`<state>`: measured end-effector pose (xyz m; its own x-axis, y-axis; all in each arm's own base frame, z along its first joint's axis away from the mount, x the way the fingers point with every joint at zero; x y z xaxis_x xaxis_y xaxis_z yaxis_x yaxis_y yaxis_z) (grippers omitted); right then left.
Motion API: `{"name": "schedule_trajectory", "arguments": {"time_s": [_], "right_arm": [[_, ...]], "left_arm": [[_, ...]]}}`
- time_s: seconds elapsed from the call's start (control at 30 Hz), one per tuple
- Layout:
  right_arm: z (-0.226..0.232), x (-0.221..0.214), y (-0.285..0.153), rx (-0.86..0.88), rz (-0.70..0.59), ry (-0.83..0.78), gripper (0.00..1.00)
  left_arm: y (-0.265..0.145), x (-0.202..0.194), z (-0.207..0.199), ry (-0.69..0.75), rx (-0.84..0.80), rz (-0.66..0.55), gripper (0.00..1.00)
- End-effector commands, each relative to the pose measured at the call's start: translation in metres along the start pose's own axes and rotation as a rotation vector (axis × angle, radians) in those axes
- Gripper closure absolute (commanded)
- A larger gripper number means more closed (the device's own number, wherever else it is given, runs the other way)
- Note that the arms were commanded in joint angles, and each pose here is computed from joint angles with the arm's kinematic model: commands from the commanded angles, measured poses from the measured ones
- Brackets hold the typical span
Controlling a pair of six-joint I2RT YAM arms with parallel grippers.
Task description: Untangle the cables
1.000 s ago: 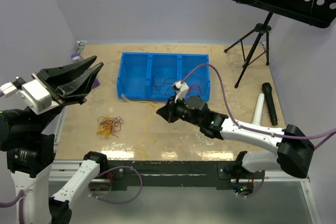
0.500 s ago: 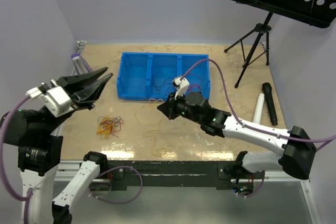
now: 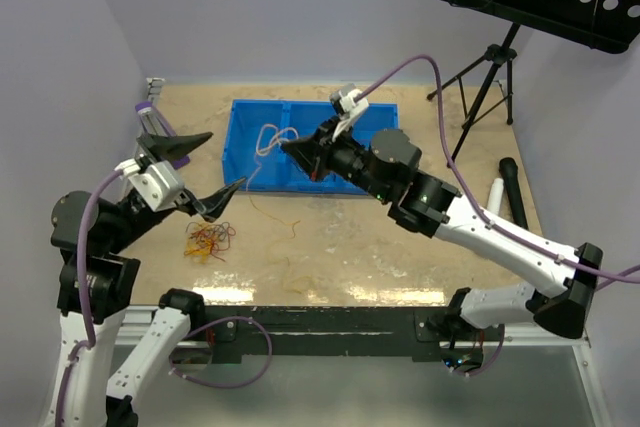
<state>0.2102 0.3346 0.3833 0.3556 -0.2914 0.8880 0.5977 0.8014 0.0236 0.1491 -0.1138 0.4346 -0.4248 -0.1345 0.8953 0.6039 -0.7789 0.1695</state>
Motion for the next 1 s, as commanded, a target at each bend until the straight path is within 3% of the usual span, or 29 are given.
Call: {"name": "schedule_trajectory", "arguments": {"time_s": [0.0,0.13,0.33,0.57,0.97], "right_arm": [[0.013,0.05,0.019,-0.027,-0.089,-0.088,1.0],[0.015,0.087,0.042,-0.059,-0.152,-0.109,1.0],[0.009,0.133,0.076,-0.075,-0.241,-0.115,1.0],[0.01,0.181,0.095,-0.042,-0.356,-0.114,1.0],[0.013,0.245,0.09,-0.001,-0.548,-0.132,1.0]], "left_arm": [[-0.009,0.037,0.032,0.015,0.228,-0.07,0.06],[-0.018,0.051,0.047,-0.002,0.351,-0.087,0.0],[-0.04,0.067,0.067,-0.048,0.57,-0.136,0.0],[-0.039,0.036,0.066,-0.023,0.572,-0.011,0.0],[-0.039,-0.029,0.046,-0.031,0.516,0.132,0.0]]}}
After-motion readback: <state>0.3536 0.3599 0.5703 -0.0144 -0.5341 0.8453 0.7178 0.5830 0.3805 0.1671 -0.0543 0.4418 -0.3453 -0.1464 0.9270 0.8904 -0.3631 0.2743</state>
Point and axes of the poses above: each gripper's point midway between its finger pads, its own y axis out along the fingers, its own z axis along the line the jaws close on, x = y × z, the point moved 4 cm from there along -y, back along the fingers, and after that the axes turned 6 degrees about y, right-handed, at the moved point
